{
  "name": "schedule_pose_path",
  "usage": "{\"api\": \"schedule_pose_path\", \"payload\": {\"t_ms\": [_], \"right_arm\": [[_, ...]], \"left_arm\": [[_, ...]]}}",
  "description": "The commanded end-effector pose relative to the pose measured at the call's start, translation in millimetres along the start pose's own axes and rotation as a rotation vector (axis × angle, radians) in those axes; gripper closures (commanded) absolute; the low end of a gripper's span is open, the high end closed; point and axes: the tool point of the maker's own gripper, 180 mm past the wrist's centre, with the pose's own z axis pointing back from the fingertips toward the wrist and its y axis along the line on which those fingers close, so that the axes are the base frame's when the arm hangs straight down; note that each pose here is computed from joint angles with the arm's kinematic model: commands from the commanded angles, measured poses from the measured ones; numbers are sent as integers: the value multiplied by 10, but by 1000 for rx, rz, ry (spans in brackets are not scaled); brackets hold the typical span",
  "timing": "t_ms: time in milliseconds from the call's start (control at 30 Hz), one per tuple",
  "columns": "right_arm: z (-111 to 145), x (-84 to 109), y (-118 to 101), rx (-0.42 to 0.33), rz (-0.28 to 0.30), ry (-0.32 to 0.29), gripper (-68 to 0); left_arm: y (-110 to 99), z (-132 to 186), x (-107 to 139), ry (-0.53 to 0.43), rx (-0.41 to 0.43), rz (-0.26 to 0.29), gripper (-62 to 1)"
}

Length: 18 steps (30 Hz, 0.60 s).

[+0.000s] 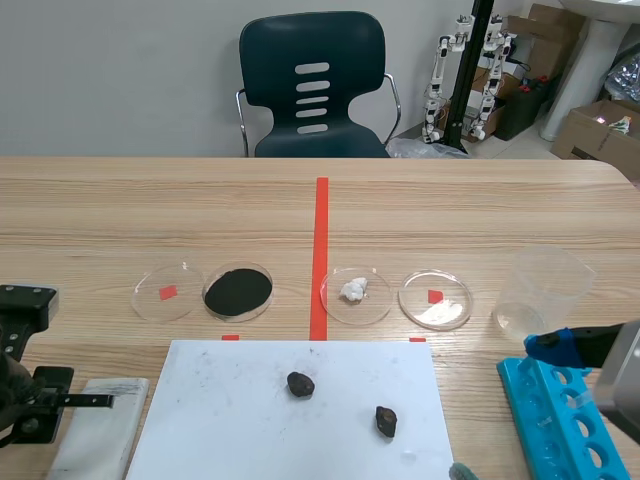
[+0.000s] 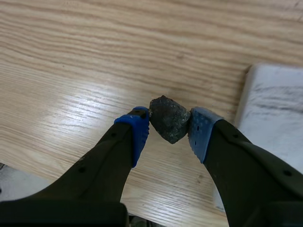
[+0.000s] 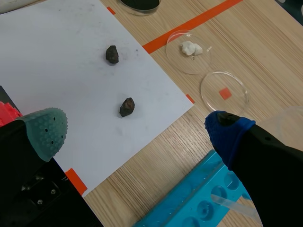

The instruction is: Rub the mineral on the streak plate

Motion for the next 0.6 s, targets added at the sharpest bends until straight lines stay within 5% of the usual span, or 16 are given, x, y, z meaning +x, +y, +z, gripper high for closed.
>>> {"api": "schedule_pose_path", "payload": {"t_ms": [0,400,567], "right_arm": [[3,100,-14,-6,-1,-33,-608],[3,100,-14,-6,-1,-33,-608],[3,100,-14,-6,-1,-33,-608]], "left_arm": [[59,61,91,-53,1,3,-100],[100,508,230,-310,-69,11,-100],[-51,835,288,-458,-141,-36,-100]]}}
